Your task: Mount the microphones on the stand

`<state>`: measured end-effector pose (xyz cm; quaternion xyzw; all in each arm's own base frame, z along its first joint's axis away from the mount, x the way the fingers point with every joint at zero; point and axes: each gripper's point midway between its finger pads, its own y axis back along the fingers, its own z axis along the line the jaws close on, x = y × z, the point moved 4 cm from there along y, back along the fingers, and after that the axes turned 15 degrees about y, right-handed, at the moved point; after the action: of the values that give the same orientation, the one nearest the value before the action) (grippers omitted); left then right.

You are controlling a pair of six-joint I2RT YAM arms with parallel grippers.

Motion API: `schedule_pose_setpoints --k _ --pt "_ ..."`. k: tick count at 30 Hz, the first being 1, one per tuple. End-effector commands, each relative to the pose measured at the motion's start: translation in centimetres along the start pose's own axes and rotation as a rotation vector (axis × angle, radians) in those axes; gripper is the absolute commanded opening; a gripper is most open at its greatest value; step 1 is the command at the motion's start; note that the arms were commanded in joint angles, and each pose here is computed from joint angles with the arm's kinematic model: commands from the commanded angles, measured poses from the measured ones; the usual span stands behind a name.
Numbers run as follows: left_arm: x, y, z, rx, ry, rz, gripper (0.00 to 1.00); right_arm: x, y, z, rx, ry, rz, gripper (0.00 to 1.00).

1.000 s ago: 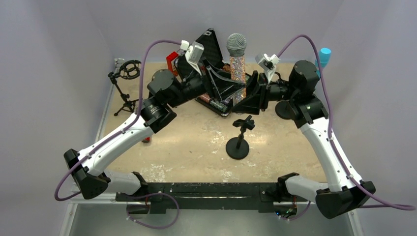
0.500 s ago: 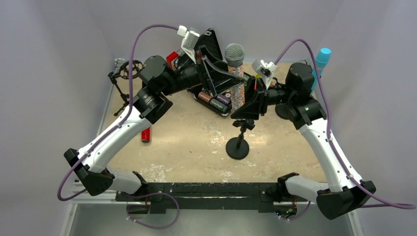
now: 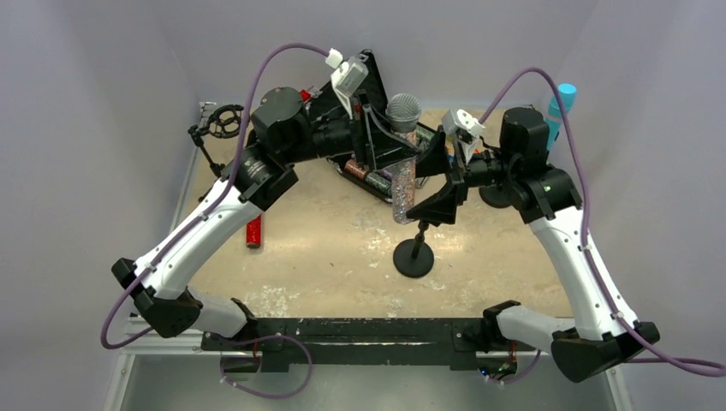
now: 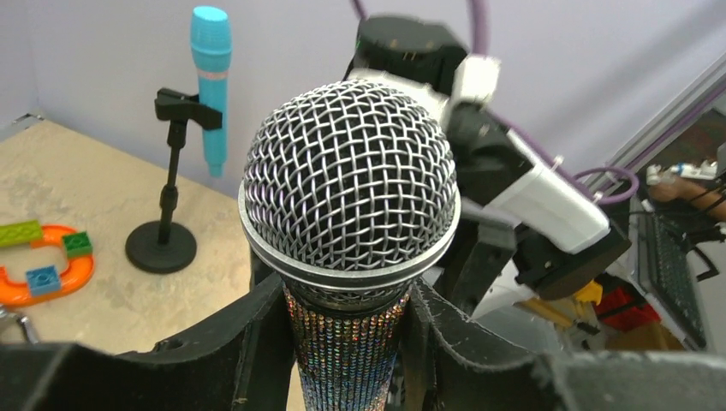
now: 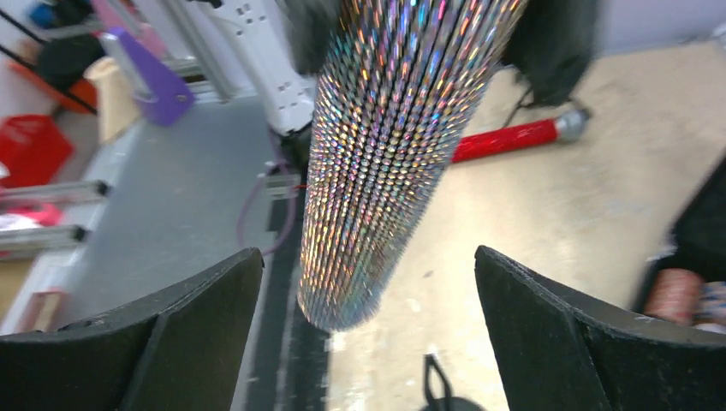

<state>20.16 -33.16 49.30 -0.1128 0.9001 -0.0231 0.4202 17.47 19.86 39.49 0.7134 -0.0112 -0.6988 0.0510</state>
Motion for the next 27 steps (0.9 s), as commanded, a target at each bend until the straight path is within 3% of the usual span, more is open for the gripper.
schedule_pose_setpoints --k 1,7,9,12,18,27 --pt "-0.4 5.2 -3.6 0.005 -0.156 -0.014 0.0 -1.8 2.5 0.4 0.143 0.311 0.099 0.99" --pt "3.2 10.2 -2.4 -0.124 -0.26 0.097 0.0 1.2 5.5 -0.4 0.179 0.522 0.168 0.99" --pt "4.3 11.1 -1.7 -0.144 -0.301 0.128 0.0 3.0 5.8 -0.6 0.149 0.682 0.186 0.99" --pt "5.8 11.9 -0.6 -0.145 -0.37 0.158 0.0 4.8 5.8 -1.3 0.151 0.731 0.207 0.99" --pt "7.6 11.4 1.5 -0.112 -0.426 0.189 0.0 7.8 5.4 -2.3 0.083 0.647 0.224 0.99" --pt "6.7 7.9 2.8 -0.01 -0.467 0.189 0.0 11.0 5.0 -3.1 0.029 0.501 0.222 0.94"
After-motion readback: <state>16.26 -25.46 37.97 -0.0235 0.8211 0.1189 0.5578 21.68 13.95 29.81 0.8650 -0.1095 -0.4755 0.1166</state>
